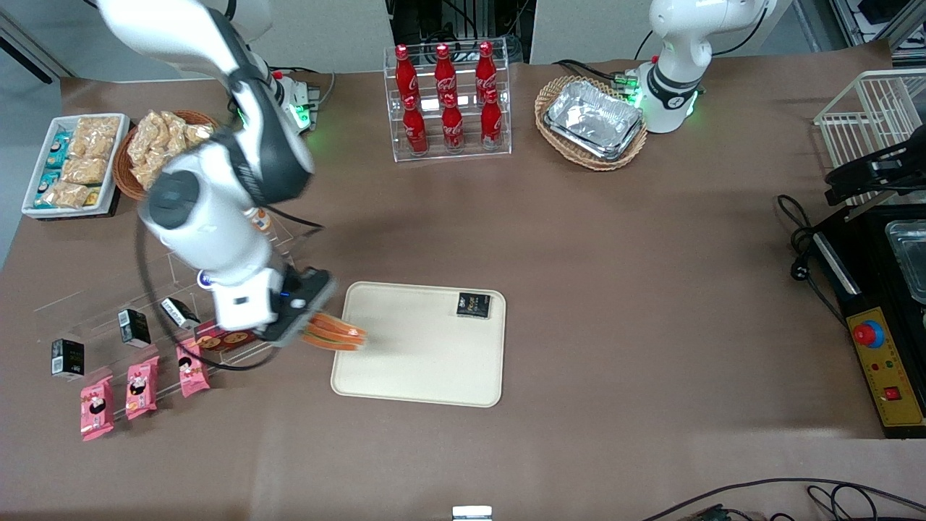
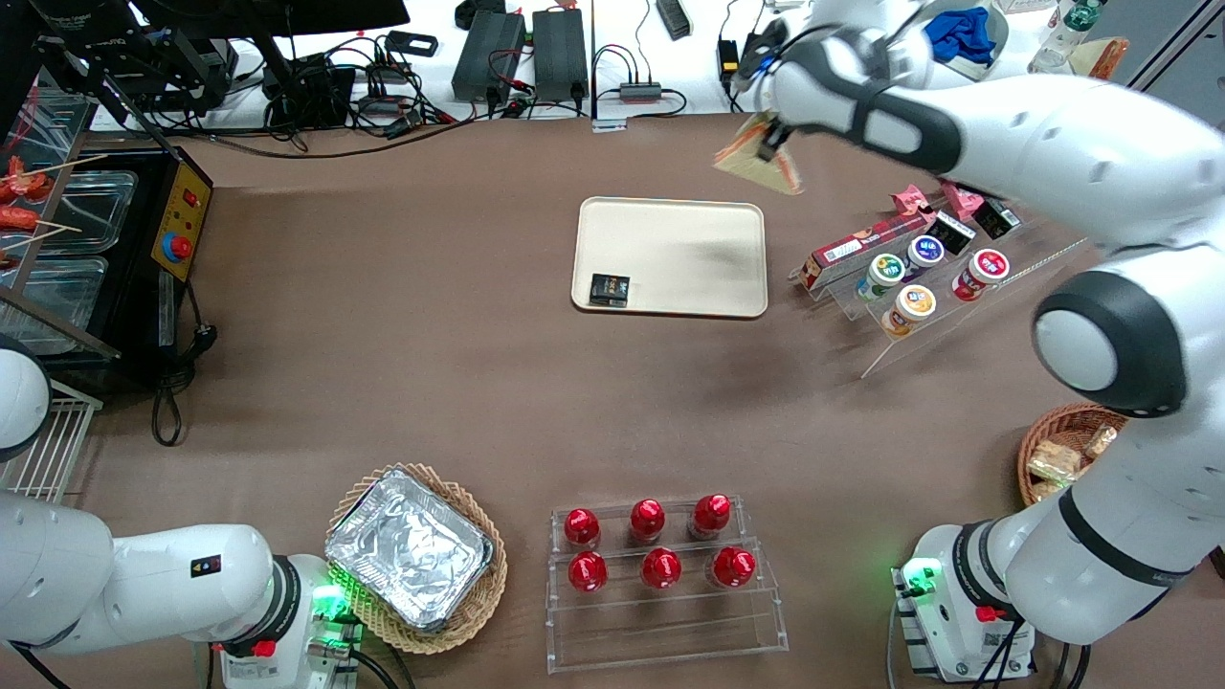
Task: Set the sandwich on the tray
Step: 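Lift the sandwich off the rack and carry it over the cream tray, then lower the sandwich onto the tray and open the right gripper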
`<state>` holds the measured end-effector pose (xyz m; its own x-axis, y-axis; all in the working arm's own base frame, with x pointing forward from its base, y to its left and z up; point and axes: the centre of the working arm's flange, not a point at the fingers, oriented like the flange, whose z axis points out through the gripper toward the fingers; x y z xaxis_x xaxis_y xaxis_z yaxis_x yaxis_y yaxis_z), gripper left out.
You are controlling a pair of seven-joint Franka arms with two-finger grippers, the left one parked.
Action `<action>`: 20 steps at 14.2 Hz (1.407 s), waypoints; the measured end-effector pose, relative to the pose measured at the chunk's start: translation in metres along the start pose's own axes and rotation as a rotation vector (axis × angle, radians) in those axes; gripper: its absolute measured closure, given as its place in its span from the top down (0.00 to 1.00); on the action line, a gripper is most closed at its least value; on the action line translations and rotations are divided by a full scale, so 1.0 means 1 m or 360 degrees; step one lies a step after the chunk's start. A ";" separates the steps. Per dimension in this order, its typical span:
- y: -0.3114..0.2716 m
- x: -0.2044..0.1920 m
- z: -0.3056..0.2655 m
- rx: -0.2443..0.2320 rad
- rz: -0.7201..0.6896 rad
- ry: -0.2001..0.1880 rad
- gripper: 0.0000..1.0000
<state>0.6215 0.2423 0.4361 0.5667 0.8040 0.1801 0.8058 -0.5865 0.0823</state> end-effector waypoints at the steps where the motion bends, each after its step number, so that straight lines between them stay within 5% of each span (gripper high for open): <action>1: -0.012 0.013 0.018 -0.0019 -0.0038 0.0010 0.40; 8: -0.066 0.089 0.131 -0.0185 -0.0316 0.0013 0.40; 13: -0.071 0.091 0.188 -0.0330 -0.0505 -0.0038 0.40; 17: -0.075 0.092 0.192 -0.0350 -0.0549 -0.0046 0.42; 20: -0.078 0.093 0.193 -0.0348 -0.0554 -0.0046 0.67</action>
<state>0.6444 0.3815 0.2575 0.2739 0.9586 0.0776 0.8965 -0.2837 0.3404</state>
